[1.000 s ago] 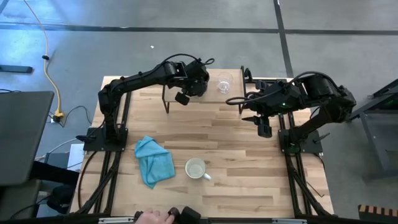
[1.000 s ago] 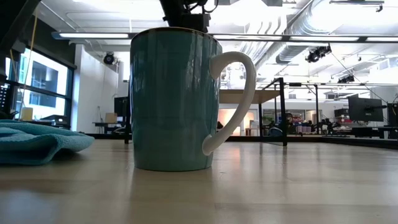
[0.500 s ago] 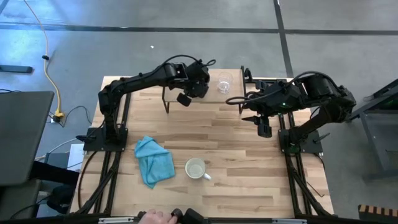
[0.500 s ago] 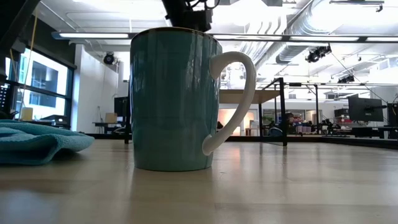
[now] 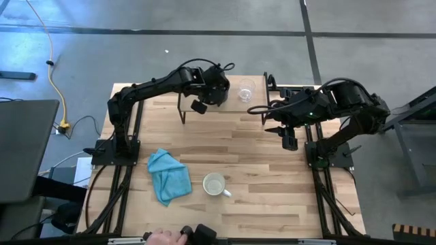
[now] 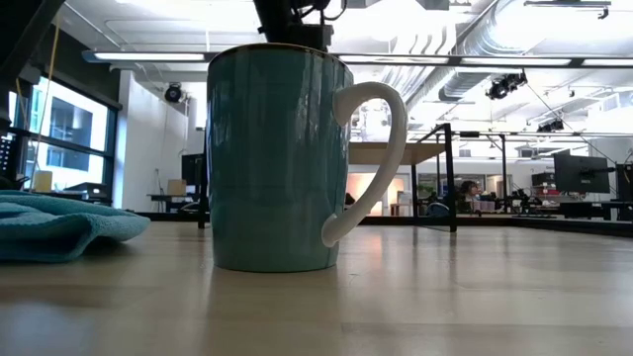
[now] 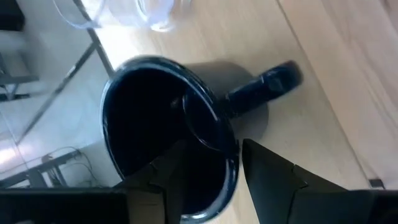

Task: Stack small to large cups/mugs on shelf
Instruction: Put the dark blue mug on the shelf, then put the blue mug on the shelf

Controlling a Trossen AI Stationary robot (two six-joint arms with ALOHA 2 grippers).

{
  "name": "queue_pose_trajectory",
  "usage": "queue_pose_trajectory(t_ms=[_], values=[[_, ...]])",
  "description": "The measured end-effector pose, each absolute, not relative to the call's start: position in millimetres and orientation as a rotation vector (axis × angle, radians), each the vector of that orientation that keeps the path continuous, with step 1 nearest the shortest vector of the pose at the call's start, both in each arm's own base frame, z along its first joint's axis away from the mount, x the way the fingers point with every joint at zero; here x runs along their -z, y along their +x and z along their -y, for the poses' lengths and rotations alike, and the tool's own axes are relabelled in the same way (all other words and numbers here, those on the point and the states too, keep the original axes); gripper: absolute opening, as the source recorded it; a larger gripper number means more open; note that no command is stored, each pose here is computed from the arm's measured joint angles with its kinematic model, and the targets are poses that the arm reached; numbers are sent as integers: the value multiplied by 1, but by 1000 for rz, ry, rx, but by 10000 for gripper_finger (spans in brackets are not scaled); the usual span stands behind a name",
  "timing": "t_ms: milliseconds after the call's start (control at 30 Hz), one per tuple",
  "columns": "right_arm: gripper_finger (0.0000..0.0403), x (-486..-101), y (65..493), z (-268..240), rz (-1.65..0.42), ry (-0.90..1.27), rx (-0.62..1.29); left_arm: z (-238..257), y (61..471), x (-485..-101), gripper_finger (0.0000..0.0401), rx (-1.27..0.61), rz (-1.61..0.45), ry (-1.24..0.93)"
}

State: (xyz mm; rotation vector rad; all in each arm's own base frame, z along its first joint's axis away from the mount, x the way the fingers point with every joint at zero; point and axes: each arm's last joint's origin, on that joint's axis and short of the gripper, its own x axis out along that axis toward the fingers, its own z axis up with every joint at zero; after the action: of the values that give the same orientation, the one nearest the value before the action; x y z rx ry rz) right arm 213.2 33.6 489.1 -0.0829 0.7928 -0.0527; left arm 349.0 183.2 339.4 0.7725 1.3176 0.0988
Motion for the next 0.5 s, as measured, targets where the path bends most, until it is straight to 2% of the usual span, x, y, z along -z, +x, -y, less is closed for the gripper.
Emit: queue_pose_trajectory(t_ms=[500], values=[[179, -489, 213, -34, -791, -82, 52, -181, 347, -338, 138, -100, -1342, 757]])
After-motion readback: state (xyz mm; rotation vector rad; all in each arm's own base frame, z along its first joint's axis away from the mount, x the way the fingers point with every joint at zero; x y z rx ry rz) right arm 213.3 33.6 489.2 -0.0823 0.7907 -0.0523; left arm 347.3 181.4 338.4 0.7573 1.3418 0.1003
